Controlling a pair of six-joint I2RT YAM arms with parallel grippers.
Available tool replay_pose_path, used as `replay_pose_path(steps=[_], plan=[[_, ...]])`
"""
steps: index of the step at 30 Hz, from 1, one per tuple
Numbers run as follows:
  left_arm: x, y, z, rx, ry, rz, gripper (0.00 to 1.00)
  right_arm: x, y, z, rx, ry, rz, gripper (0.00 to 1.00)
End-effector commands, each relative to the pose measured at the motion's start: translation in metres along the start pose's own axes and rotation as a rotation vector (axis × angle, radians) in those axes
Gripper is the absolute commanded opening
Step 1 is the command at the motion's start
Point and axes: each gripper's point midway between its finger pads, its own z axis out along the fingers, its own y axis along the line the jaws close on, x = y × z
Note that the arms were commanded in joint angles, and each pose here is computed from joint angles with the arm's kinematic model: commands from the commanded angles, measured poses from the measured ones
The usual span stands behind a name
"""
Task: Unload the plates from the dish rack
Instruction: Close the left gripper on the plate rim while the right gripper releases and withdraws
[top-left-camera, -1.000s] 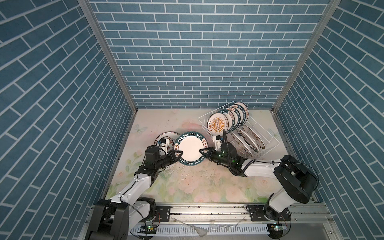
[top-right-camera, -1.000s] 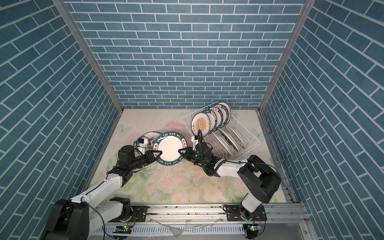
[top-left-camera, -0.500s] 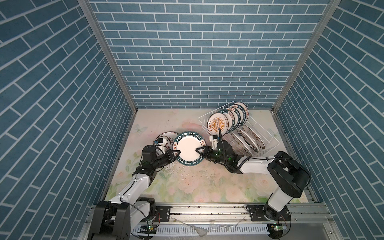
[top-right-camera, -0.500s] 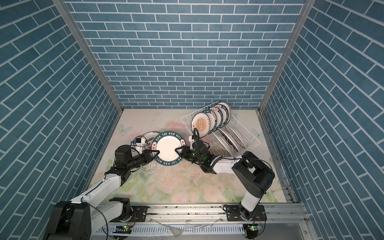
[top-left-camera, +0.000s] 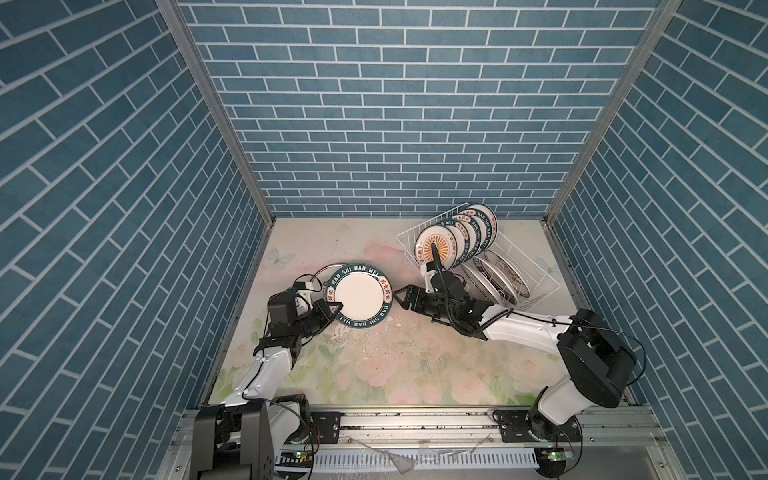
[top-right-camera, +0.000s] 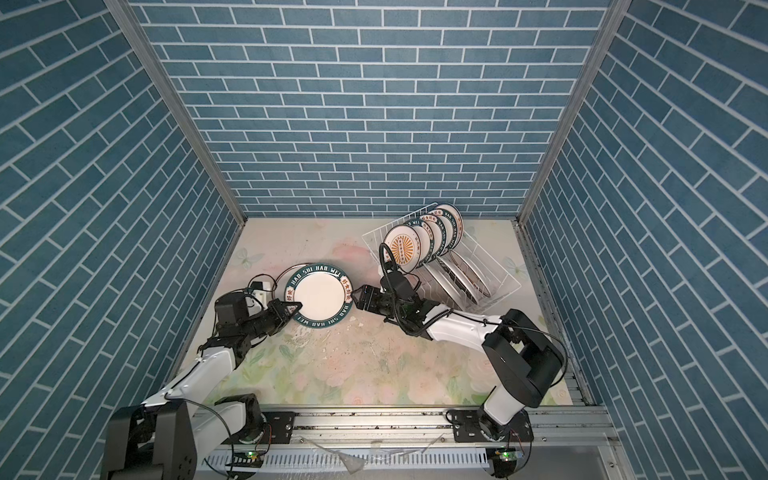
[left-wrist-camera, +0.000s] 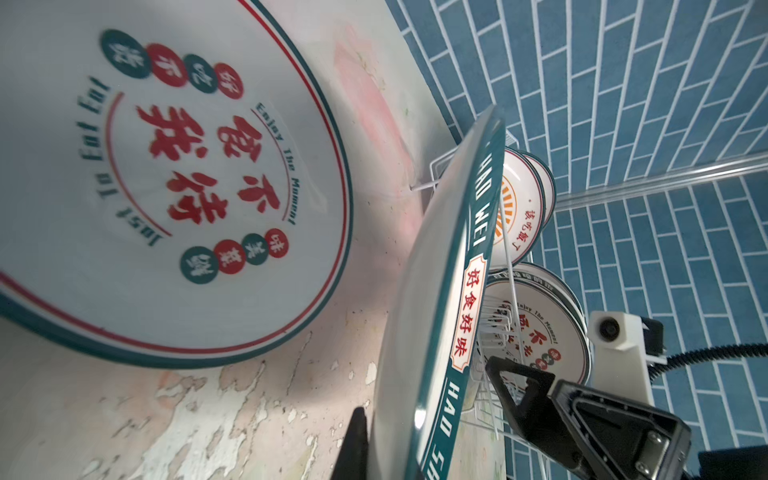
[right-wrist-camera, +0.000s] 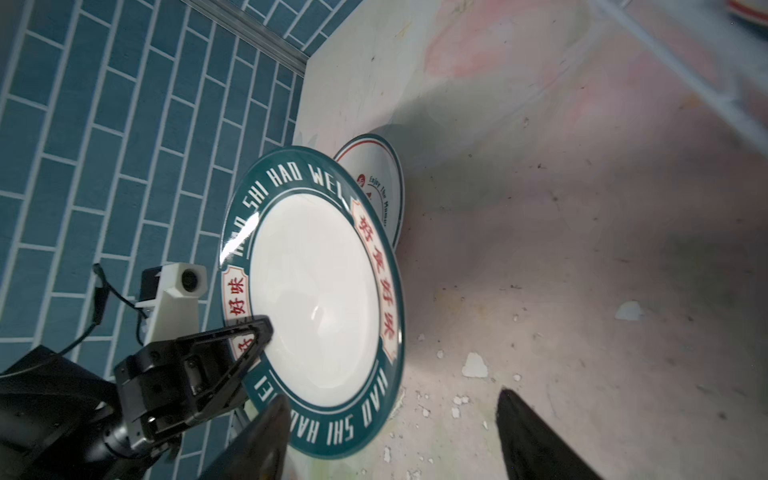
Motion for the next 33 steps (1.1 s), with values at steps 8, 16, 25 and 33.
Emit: replay_pose_path(steps=[8, 16, 25, 33], plan=[[-0.060, -0.006, -0.009, -0.099, -0.141, 0.049, 0.00, 0.020, -0.020, -0.036, 0.346, 0.085, -0.340, 0.99], [-0.079, 0.027, 0.001, -0.202, -0.152, 0.003, 0.00, 0.020, -0.039, -0.052, 0.459, 0.074, -0.411, 0.99], [-0.088, 0.050, 0.020, -0.227, -0.131, -0.039, 0.00, 0.028, -0.043, -0.056, 0.450, 0.099, -0.433, 0.99], [-0.086, 0.061, 0.022, -0.246, -0.112, -0.072, 0.05, 0.033, -0.043, -0.056, 0.427, 0.115, -0.440, 0.99]])
